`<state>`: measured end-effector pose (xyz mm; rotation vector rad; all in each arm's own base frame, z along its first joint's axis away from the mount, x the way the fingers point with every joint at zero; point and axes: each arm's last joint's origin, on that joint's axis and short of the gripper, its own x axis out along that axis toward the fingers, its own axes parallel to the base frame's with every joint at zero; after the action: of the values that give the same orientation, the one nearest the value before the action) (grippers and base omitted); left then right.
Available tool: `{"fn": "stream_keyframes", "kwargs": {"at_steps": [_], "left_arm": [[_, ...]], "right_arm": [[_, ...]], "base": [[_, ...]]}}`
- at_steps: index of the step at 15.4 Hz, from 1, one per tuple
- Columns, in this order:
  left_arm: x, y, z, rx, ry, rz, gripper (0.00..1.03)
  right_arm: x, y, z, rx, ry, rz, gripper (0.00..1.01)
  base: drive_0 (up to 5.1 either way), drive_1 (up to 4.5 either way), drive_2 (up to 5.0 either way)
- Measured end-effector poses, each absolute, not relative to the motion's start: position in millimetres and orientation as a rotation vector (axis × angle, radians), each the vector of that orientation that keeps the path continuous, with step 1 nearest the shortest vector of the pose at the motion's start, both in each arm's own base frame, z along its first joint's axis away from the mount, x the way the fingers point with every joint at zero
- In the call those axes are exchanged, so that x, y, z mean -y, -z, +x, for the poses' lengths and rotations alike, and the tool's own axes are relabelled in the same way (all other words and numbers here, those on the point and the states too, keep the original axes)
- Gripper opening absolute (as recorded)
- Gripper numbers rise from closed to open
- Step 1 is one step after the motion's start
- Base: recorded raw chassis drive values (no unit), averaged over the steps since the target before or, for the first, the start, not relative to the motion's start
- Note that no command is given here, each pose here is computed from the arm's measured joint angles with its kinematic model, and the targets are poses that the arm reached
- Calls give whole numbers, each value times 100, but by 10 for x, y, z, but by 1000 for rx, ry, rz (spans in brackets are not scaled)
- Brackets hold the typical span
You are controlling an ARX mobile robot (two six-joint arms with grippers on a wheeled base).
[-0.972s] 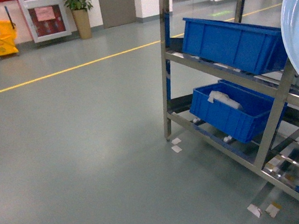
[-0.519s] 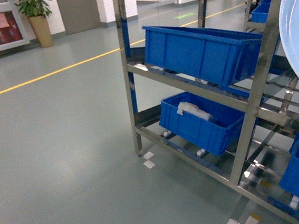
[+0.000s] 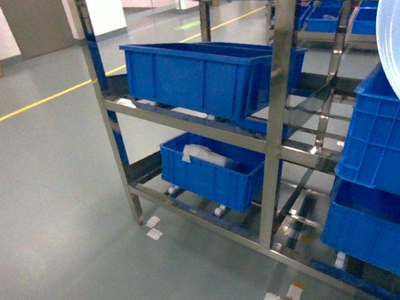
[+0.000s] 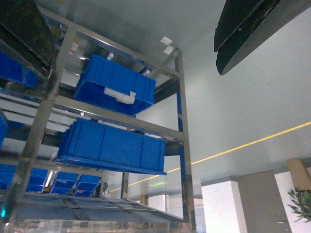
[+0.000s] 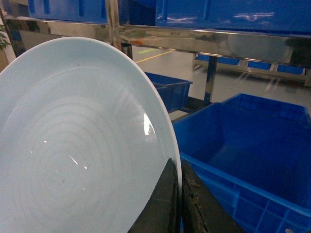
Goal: Place blue tray on left shelf second layer neatly
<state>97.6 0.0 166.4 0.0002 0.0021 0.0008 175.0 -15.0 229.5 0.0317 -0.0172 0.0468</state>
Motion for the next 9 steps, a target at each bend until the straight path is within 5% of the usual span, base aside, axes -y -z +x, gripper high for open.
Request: {"fn": "stream_keyframes", "kwargs": {"at_steps": [9], "left_arm": [[0,-1664,976,-2,0,0,98]], "right_arm": [[149,-2311,1742,30,-47,30,2]], "base": [[-161,-161,-161]]}}
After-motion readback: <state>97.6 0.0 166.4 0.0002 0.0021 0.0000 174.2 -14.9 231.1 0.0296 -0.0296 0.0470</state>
